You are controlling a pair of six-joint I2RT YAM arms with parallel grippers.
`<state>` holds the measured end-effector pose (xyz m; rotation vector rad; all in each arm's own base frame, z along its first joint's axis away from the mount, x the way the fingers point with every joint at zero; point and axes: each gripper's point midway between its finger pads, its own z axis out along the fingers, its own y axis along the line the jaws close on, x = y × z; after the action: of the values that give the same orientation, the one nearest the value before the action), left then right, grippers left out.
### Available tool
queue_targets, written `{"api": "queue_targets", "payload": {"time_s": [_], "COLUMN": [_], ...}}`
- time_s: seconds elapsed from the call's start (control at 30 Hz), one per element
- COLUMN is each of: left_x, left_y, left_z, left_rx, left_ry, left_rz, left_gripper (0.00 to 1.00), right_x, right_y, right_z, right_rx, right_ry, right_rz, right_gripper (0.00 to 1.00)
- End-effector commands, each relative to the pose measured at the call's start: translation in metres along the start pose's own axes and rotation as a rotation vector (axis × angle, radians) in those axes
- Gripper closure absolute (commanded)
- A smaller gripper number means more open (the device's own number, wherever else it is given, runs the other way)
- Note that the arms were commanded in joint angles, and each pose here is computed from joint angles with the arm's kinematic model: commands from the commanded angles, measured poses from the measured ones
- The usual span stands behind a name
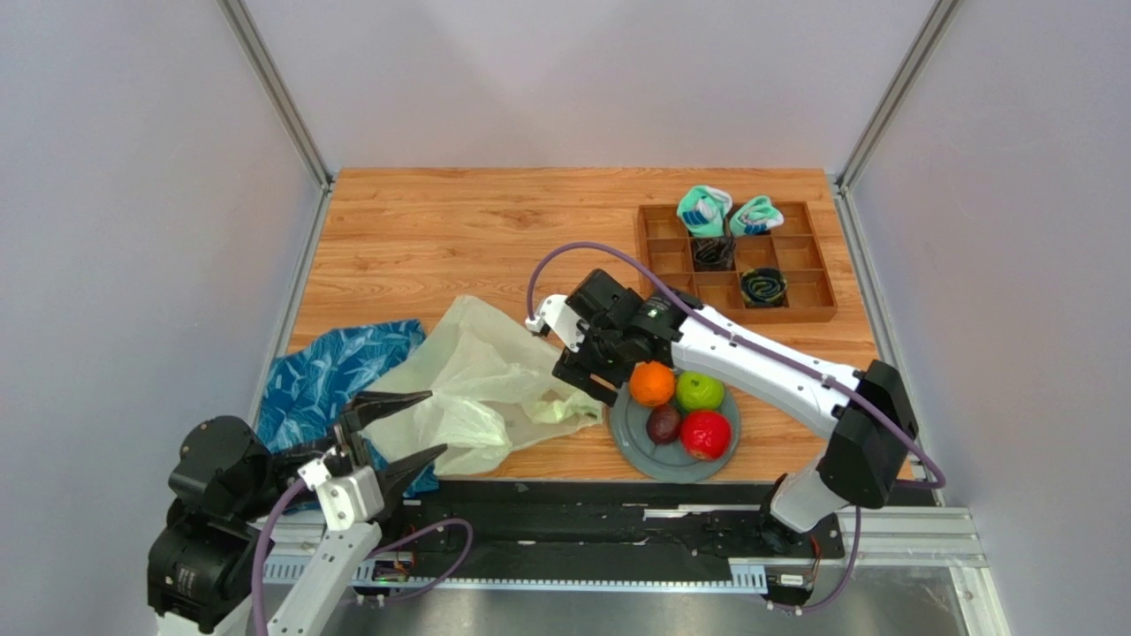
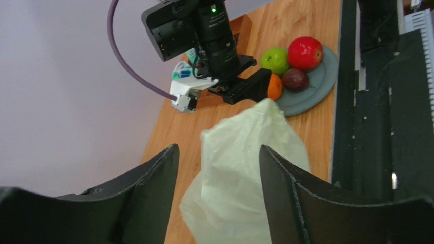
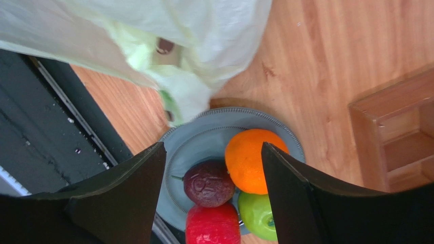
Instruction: Take the fake fruits out of the plastic bag
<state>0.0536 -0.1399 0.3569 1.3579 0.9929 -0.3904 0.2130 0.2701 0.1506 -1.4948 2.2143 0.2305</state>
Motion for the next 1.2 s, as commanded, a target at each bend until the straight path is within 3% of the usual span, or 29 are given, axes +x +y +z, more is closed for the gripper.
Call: {"api": "queue_targets", "payload": {"time_s": [0.0, 0.07, 0.1, 0.13, 0.17, 0.27, 0.37, 0.47, 0.53, 0.63, 0.83, 1.07, 1.17], "left_x": [0.018, 0.027, 0.035, 0.015, 0.031, 0.013, 0.001, 0.003, -0.004, -0.003, 0.022, 0.082, 0.091], "left_y": [0.030, 0.053, 0.050, 0.062, 0.064, 0.081, 0.059, 0.037, 0.030, 0.008, -0.026, -0.065, -0.069], "left_z": [0.014, 0.027, 0.030, 0.029, 0.040, 0.042, 0.040, 0.032, 0.027, 0.021, 0.015, 0.032, 0.040], "left_rx": [-0.163, -0.169, -0.126, -0.112, -0.056, -0.056, 0.034, 0.107, 0.172, 0.303, 0.437, 0.525, 0.546], "left_ry": [0.026, 0.098, 0.156, 0.146, 0.228, 0.188, 0.112, 0.148, 0.158, 0.191, 0.251, 0.346, 0.349], "left_rz": [-0.344, -0.483, -0.556, -0.555, -0.656, -0.609, -0.567, -0.575, -0.560, -0.594, -0.559, -0.414, -0.370], "left_gripper": [0.22, 0.18, 0.06, 0.05, 0.04, 0.02, 0.01, 0.01, 0.01, 0.01, 0.01, 0.01, 0.03], "right_x": [-0.041, -0.068, -0.078, -0.087, -0.099, -0.110, -0.107, -0.099, -0.091, -0.081, -0.074, -0.104, -0.111], "right_y": [0.002, 0.006, 0.008, 0.009, 0.008, 0.017, 0.021, 0.025, 0.026, 0.026, 0.045, 0.021, 0.002], "right_z": [0.002, 0.005, 0.003, 0.004, 0.004, 0.002, 0.005, 0.001, 0.000, 0.006, 0.013, 0.049, 0.064], "right_rx": [-0.081, -0.141, -0.160, -0.177, -0.190, -0.245, -0.251, -0.281, -0.296, -0.292, -0.384, -0.195, -0.112], "right_ry": [-0.088, -0.114, -0.127, -0.138, -0.152, -0.170, -0.162, -0.149, -0.145, -0.144, -0.254, -0.317, -0.307], "right_rz": [0.057, 0.066, 0.075, 0.082, 0.081, 0.071, 0.041, -0.027, -0.124, -0.194, -0.364, -0.223, -0.185], "right_gripper": [0.27, 0.28, 0.31, 0.32, 0.34, 0.32, 0.25, 0.21, 0.04, 0.01, 0.00, 0.00, 0.10]}}
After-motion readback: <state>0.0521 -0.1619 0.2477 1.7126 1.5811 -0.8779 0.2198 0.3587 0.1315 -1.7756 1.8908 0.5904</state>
